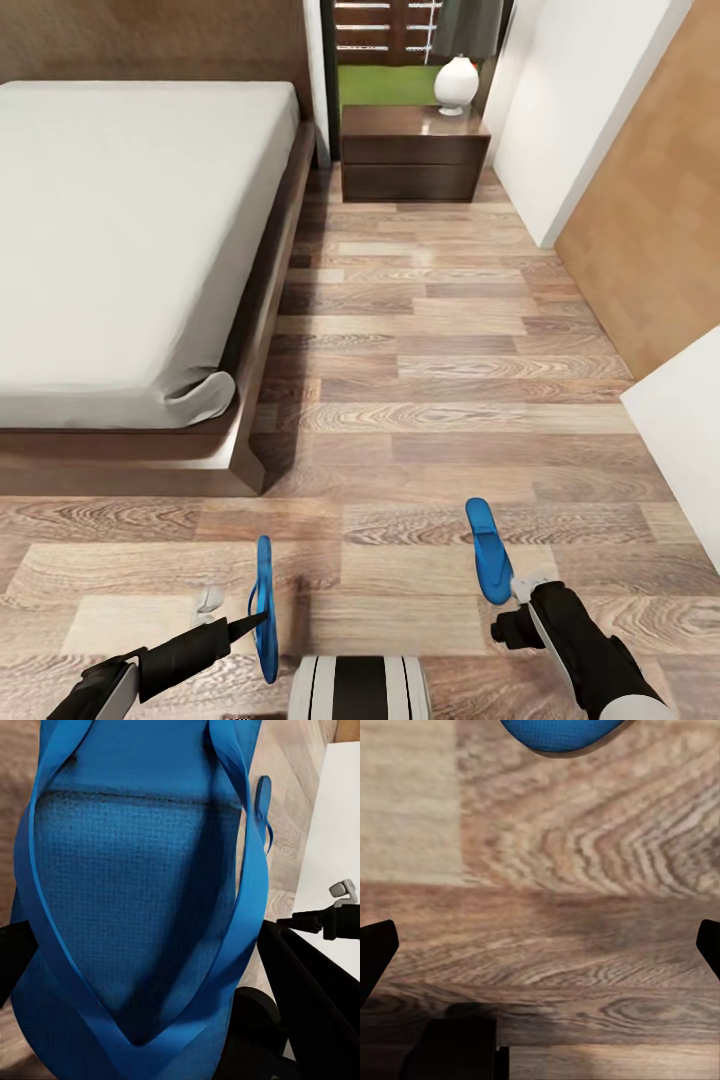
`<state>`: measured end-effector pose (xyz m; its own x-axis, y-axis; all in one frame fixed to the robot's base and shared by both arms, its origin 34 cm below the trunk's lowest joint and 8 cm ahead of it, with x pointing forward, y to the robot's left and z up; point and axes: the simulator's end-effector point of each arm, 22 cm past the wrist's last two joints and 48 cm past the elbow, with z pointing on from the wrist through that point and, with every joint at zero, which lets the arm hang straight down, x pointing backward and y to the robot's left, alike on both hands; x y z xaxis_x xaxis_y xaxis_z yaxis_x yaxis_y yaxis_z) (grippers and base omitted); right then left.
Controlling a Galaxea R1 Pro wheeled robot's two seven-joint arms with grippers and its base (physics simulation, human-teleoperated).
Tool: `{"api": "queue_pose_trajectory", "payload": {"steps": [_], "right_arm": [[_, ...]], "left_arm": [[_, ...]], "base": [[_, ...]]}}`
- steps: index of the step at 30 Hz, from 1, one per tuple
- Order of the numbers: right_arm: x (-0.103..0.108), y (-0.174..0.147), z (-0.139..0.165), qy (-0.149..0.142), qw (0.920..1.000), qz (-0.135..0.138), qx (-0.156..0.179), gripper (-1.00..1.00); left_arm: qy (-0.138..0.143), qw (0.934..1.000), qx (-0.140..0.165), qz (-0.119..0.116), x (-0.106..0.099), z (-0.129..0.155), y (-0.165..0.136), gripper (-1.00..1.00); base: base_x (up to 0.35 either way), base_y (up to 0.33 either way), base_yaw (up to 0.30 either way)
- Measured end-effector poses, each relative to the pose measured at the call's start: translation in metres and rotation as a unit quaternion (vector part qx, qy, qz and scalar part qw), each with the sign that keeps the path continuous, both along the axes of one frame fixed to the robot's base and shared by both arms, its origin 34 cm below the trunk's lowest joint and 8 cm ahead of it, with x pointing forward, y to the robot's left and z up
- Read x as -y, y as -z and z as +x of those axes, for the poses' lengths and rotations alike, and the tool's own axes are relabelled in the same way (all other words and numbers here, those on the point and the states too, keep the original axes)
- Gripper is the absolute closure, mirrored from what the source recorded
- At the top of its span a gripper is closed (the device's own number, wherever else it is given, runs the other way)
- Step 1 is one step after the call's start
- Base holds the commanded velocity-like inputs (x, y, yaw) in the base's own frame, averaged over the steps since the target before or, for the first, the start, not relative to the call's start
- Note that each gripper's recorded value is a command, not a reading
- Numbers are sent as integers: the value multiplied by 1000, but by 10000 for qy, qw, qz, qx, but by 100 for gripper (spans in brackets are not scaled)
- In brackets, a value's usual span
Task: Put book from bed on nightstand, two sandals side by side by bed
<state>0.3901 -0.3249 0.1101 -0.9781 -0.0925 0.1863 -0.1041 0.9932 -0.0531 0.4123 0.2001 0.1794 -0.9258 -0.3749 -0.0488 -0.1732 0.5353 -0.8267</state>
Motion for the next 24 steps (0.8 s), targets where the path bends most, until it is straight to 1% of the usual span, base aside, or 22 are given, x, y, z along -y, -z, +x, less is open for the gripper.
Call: {"api": "queue_pose_trajectory", "payload": {"steps": [6, 16, 24], "right_arm": [[0, 8, -10, -2, 9999, -5, -123, -100], [0, 8, -10, -6, 9999, -10, -122, -100], [0, 8, -9, -6, 9999, -9, -120, -100]], "left_arm": [[-2, 9999, -125, -5, 0, -8, 8, 100], [-12, 9999, -119, -7, 0, -7, 8, 100], [-12, 9999, -109, 10, -2, -7, 8, 100]], "base": [[0, 0, 0], [8, 0, 0], [202, 0, 0]]}}
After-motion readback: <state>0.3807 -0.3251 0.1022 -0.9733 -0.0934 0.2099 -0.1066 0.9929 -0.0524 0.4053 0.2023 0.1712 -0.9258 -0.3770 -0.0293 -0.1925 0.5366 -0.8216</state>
